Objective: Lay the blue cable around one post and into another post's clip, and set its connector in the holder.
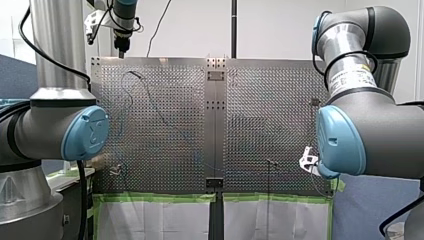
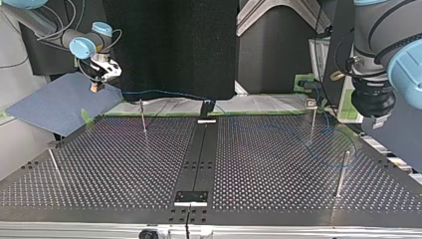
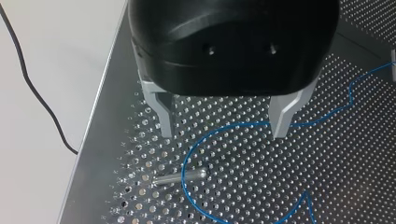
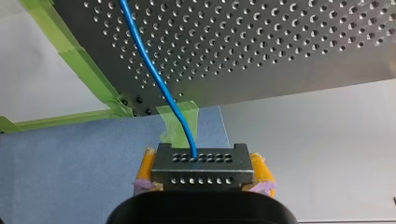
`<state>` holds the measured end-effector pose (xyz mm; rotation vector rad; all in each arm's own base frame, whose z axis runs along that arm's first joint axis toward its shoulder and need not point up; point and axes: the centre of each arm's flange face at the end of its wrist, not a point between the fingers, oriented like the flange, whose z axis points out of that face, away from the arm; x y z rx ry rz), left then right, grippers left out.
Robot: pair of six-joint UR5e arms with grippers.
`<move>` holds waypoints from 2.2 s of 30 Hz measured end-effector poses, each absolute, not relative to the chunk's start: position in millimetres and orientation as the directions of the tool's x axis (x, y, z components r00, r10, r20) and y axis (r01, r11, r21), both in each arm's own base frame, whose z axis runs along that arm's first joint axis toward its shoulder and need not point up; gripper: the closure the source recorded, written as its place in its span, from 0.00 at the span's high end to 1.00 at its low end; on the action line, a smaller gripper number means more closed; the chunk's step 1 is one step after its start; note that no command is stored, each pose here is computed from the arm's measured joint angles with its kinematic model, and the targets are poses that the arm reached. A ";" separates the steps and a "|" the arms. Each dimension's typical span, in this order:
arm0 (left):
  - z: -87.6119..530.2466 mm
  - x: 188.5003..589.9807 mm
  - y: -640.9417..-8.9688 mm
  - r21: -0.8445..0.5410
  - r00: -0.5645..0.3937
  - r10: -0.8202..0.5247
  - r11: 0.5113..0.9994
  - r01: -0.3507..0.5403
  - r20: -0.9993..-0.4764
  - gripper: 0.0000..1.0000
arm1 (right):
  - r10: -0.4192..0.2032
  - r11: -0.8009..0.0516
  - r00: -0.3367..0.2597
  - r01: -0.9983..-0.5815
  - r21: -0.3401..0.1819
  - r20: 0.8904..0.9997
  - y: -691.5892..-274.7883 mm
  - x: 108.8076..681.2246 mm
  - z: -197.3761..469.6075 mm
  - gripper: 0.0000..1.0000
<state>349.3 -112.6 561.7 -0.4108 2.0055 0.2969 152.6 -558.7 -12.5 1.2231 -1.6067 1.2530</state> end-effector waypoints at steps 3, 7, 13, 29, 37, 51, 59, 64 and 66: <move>564.5 348.1 -111.8 0.020 -0.403 -0.163 0.910 -0.414 -0.901 1.00 | -0.235 0.066 -0.266 -0.964 -0.258 0.935 -558.5 152.7 -12.6 0.00; 572.1 344.6 -109.7 -0.020 -0.351 -0.185 0.905 -0.425 -0.918 1.00 | -0.236 0.064 -0.265 -0.964 -0.257 0.935 -558.4 153.1 -12.6 0.00; 579.0 341.8 -104.5 -0.090 -0.272 -0.230 0.892 -0.443 -0.935 1.00 | -0.237 0.060 -0.264 -0.965 -0.257 0.935 -558.0 154.6 -12.7 0.00; 517.8 386.7 -95.0 -0.237 -0.260 -0.372 0.869 -0.434 -0.891 1.00 | -0.234 0.057 -0.259 -0.966 -0.253 0.937 -558.1 155.8 -12.5 0.00; 497.7 398.3 -80.2 -0.328 -0.218 -0.452 0.838 -0.437 -0.865 1.00 | -0.234 0.055 -0.257 -0.966 -0.251 0.938 -558.0 156.1 -12.6 0.00; 453.3 408.8 -50.6 -0.469 -0.159 -0.583 0.762 -0.447 -0.796 1.00 | -0.233 0.055 -0.254 -0.967 -0.248 0.939 -558.2 156.1 -12.4 0.00; 423.7 409.8 -53.4 -0.551 -0.157 -0.653 0.725 -0.413 -0.741 1.00 | -0.235 0.052 -0.251 -0.968 -0.246 0.939 -557.6 157.6 -12.6 0.00; 410.6 406.7 -56.9 -0.600 -0.154 -0.689 0.702 -0.384 -0.708 1.00 | -0.234 0.051 -0.251 -0.968 -0.246 0.939 -557.7 158.0 -12.3 0.00; 404.1 405.4 -57.8 -0.620 -0.154 -0.706 0.689 -0.375 -0.692 1.00 | -0.233 0.050 -0.251 -0.968 -0.246 0.939 -557.6 158.3 -12.3 0.00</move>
